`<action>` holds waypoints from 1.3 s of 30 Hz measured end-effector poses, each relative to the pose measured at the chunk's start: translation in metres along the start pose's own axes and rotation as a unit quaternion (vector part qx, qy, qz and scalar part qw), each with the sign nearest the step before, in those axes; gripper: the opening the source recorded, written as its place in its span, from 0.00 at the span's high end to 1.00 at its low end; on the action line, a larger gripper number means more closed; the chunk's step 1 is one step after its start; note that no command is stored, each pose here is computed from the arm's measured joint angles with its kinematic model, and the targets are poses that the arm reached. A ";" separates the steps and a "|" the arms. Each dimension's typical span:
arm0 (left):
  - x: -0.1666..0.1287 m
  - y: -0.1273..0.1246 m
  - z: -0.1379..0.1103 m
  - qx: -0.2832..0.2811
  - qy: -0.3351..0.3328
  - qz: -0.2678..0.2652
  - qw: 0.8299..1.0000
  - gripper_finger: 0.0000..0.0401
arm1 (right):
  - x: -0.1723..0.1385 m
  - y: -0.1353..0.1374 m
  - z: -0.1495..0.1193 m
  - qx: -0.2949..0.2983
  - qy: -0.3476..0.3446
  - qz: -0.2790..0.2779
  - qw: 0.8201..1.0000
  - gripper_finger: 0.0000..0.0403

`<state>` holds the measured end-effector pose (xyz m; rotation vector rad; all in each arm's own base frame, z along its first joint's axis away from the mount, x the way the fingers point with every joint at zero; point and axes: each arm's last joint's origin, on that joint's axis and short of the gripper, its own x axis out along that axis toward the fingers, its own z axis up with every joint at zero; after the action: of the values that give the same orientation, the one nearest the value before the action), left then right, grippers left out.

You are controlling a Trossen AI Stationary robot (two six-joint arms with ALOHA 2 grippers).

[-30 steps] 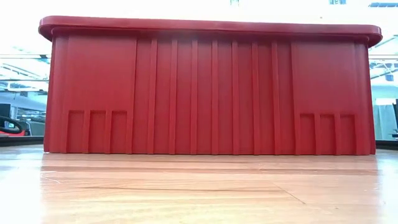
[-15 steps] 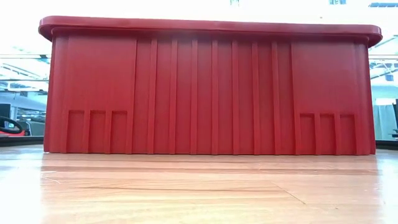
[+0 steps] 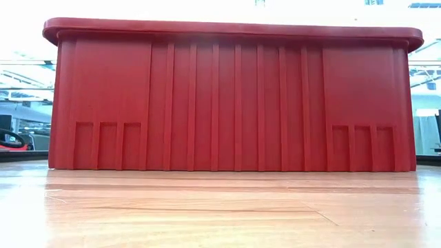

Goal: Pick and place slides into bin
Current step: Put the black slide into the red bin

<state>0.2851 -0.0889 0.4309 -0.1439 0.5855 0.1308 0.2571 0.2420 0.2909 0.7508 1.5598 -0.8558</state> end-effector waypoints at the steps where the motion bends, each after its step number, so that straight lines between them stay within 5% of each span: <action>1: 0.000 0.000 0.000 0.001 0.000 0.000 1.000 0.36 | 0.003 0.003 -0.002 0.007 0.003 -0.001 1.000 0.68; 14: 0.000 0.000 -0.001 0.008 0.005 0.002 1.000 0.36 | 0.045 0.002 -0.007 0.059 -0.004 -0.092 0.994 0.68; 39: 0.000 0.001 -0.002 0.010 0.012 0.005 1.000 0.36 | 0.065 0.000 -0.002 0.068 -0.038 -0.097 0.992 0.68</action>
<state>0.2836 -0.0884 0.4287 -0.1234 0.6118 0.1324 0.2466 0.2447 0.2266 0.6614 1.5341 -1.1302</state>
